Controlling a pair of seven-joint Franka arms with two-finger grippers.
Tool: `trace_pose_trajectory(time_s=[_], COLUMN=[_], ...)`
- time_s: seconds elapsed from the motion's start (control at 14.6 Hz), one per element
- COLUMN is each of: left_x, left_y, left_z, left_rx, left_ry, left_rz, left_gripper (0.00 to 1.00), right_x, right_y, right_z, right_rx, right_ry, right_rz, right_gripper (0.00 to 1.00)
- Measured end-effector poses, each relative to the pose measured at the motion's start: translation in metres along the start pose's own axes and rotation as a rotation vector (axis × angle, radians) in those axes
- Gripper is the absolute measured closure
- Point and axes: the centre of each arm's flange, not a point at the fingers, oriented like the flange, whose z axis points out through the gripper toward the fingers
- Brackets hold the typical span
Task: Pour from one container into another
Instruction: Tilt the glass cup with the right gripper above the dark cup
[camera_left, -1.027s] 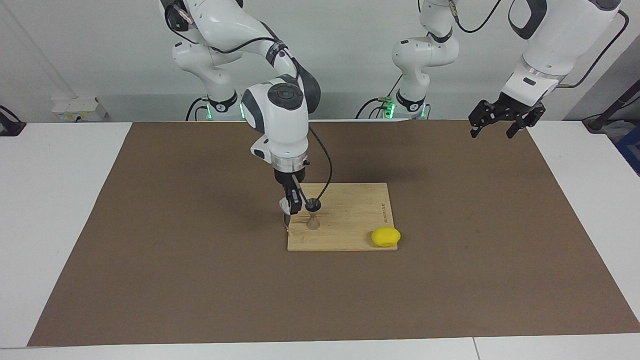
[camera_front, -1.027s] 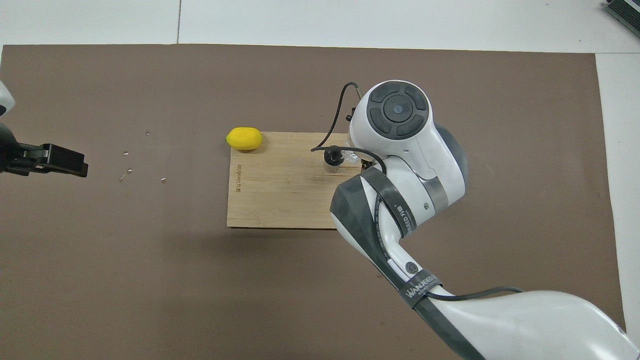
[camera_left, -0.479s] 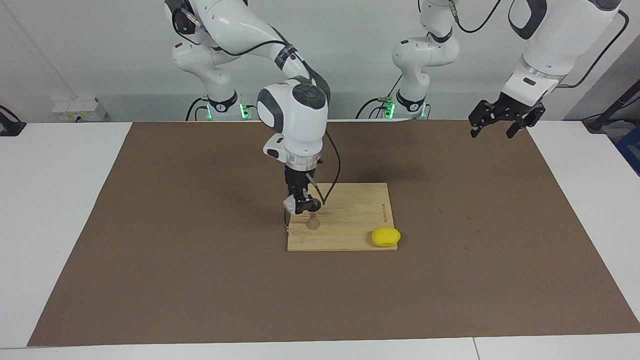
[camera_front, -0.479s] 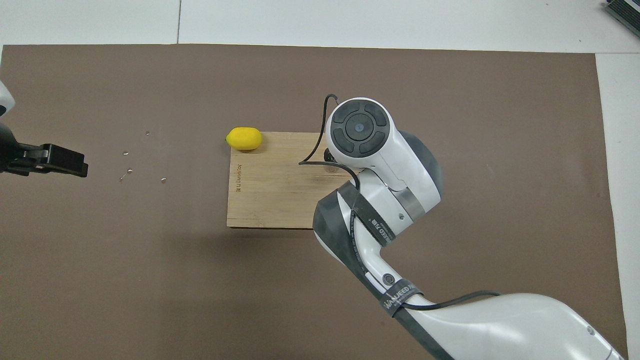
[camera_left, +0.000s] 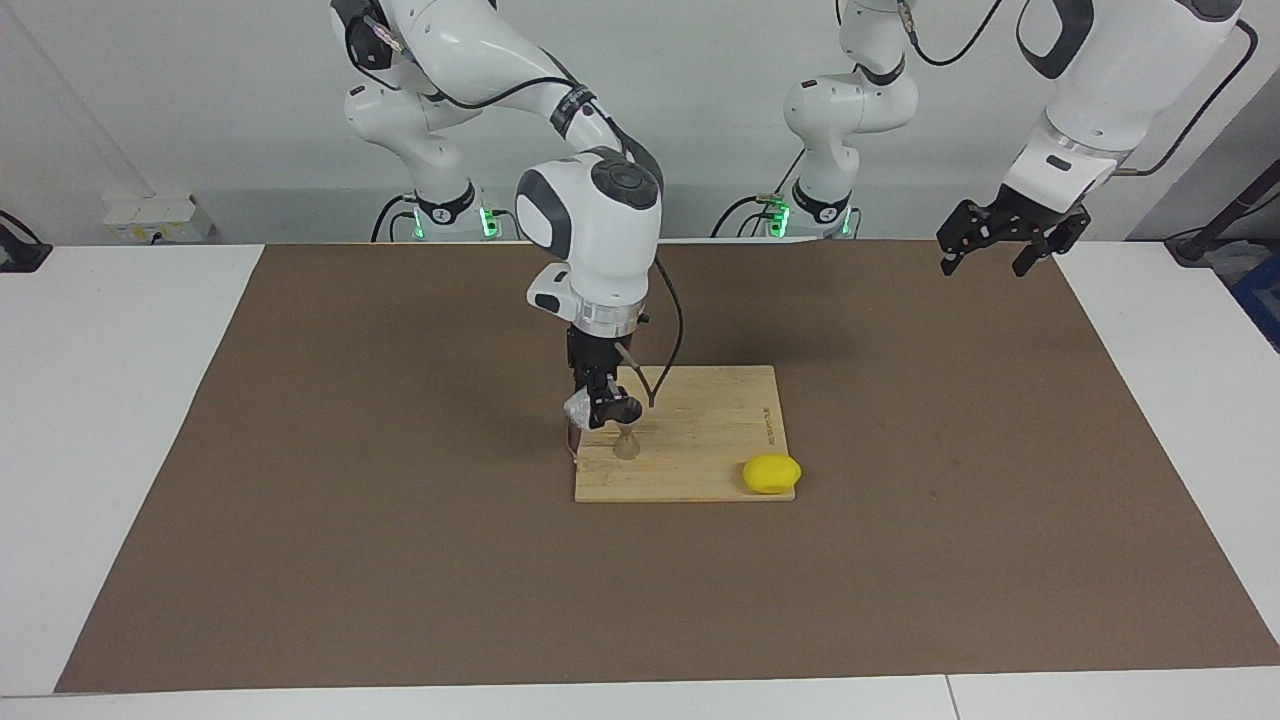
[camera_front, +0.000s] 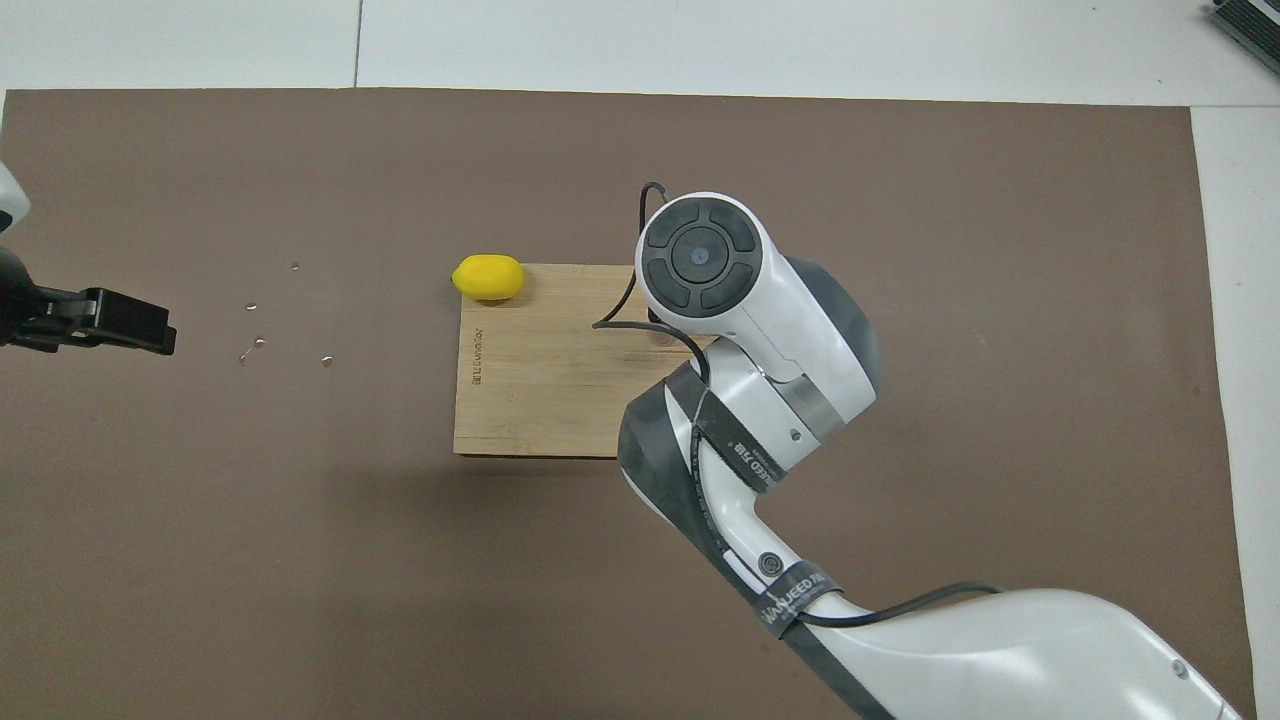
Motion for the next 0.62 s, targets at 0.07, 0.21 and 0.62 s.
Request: trace_pose_trajectory(time_s=[0.07, 0.21, 0.62], left_x=[0.0000, 0.0000, 0.0000], left_y=[0.0000, 0.0000, 0.0000], left_z=[0.0000, 0.0000, 0.0000], left_rx=[0.000, 0.000, 0.000], left_ry=[0.000, 0.000, 0.000], left_rz=[0.000, 0.000, 0.000], left_gripper=[0.00, 0.00, 0.00], right_x=[-0.0012, -0.0018, -0.0007], right_y=[-0.0002, -0.0004, 0.0005], right_z=[-0.0007, -0.0019, -0.0012], right_rx=[0.002, 0.006, -0.003], right_ry=[0.001, 0.014, 0.029], right_rz=[-0.002, -0.011, -0.017], right_gripper=[0.49, 0.49, 0.49])
